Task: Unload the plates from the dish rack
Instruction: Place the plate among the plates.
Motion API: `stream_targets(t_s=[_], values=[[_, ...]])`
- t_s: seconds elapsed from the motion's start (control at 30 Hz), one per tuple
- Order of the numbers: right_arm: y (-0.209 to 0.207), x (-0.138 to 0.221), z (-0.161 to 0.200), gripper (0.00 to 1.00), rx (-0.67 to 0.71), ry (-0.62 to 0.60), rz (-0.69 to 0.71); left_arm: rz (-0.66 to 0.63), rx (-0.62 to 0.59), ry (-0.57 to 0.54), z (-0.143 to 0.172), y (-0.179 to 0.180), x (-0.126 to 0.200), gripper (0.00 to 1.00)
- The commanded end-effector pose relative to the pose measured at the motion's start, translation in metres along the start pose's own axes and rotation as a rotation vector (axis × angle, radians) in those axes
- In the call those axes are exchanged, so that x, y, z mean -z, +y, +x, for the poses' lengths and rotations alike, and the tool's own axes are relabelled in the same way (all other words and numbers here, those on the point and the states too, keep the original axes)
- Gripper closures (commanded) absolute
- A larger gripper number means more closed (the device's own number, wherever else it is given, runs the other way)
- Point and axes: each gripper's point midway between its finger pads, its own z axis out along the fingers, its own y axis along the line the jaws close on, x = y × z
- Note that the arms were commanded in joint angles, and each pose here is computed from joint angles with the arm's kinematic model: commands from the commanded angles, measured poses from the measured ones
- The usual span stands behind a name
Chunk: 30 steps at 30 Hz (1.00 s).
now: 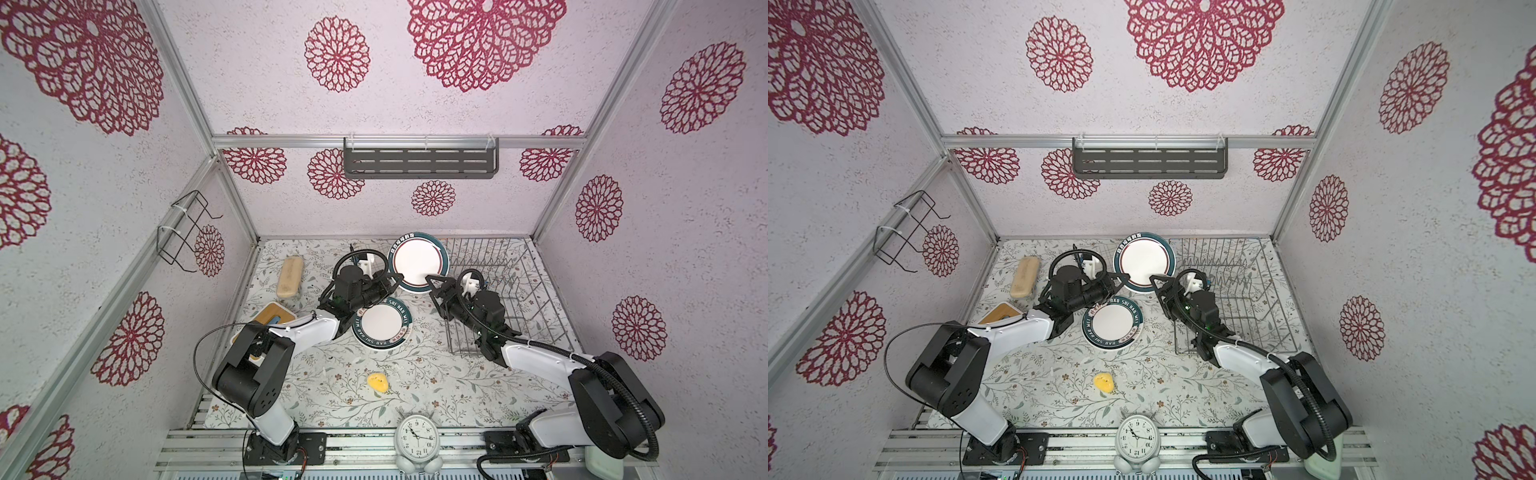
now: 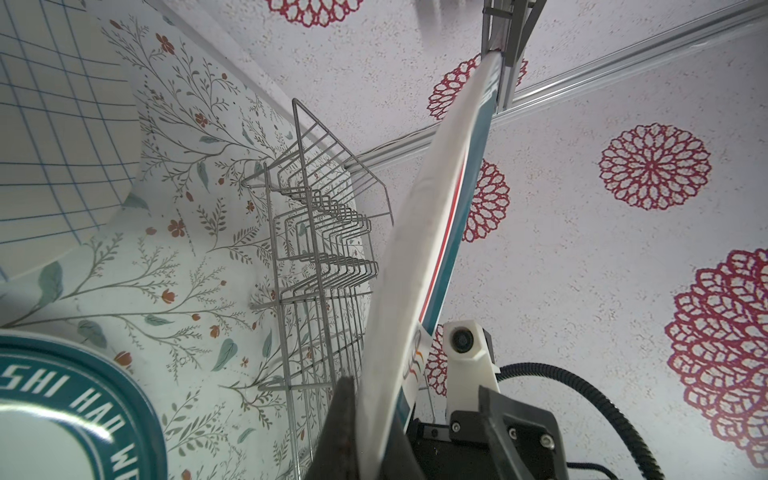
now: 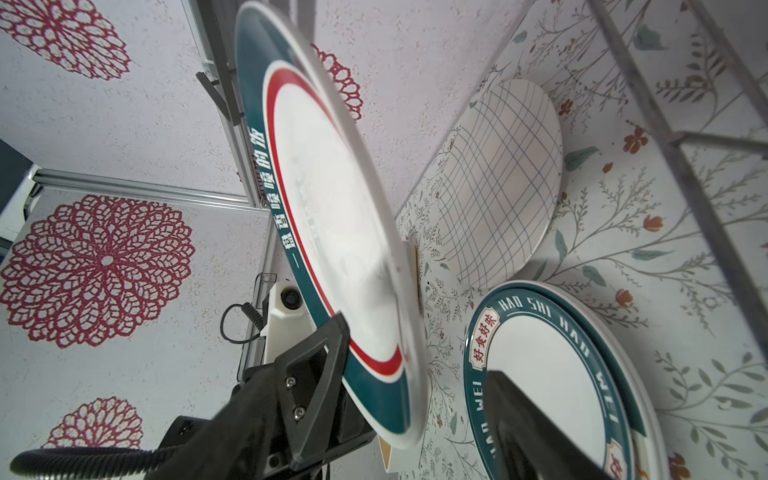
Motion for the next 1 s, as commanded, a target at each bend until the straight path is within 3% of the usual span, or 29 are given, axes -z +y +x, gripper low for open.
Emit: stream_targets(t_s=[0.0, 0.47, 0.97], values=[[0.021, -0.002, -0.002, 0.14, 0.020, 0.005, -0.065, 0.073, -0.036, -0.045, -0.015, -0.025, 0.013, 1.00], [0.009, 0.002, -0.005, 0.08, 0.082, 0.000, 0.039, -0.056, -0.021, -0.077, -0.021, 0.016, 0.054, 1.00], [-0.003, -0.005, -0.001, 0.09, 0.068, 0.019, 0.044, -0.325, -0.014, 0.005, 0.018, 0.086, 0.086, 1.00]])
